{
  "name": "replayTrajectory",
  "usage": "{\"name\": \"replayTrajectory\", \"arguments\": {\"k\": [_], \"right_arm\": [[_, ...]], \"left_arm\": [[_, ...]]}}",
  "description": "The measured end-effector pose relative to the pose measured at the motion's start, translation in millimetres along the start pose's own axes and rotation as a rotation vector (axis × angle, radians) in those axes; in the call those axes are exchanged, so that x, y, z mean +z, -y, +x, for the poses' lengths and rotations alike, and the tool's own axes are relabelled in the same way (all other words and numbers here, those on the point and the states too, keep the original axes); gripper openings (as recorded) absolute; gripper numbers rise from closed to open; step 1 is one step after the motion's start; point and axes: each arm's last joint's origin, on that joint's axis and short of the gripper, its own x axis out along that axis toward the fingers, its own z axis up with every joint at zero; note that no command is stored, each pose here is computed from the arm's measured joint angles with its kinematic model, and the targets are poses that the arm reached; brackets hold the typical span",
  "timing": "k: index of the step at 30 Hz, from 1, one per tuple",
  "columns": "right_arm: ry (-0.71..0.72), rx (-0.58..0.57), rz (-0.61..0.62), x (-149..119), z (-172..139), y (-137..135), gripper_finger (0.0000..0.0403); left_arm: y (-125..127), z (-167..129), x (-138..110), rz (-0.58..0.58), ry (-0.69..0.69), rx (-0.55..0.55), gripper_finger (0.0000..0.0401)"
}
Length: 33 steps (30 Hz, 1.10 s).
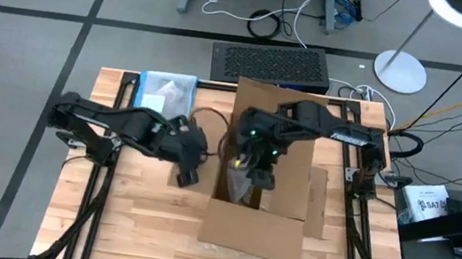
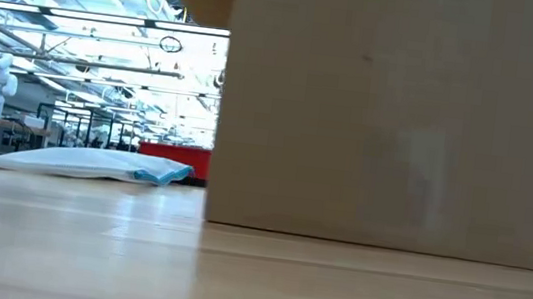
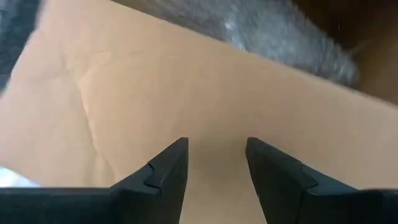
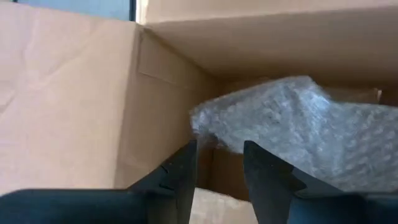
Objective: Unpack boxes
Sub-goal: Break down box until it is fully flat
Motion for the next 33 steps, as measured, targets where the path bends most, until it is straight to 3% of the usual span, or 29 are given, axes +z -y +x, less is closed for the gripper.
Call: {"name": "replayTrajectory", "arguments": {"k": [9,15,25,33], "right_arm": [[-0.032,0.019,0.014,-0.9,-2.7,13.3,0.0125],[-0.056,0.007,0.041,1.0,6.0,18.7,0.0125],[-0.101,-0.202,0.198,-5.7,21.5,30.1,0.0125],[-0.185,-0.243,0.312,-30.3,31.8,30.2,0.0125]], "left_arm": [[11.1,40.2,18.6,0.019,-0.033,-0.073,0.017],[12.7,42.8,24.8,0.046,0.007,-0.118,0.017],[11.9,54.2,12.9,0.062,-0.079,-0.09,0.017],[13.5,56.0,10.0,0.068,-0.085,-0.089,0.017]]}}
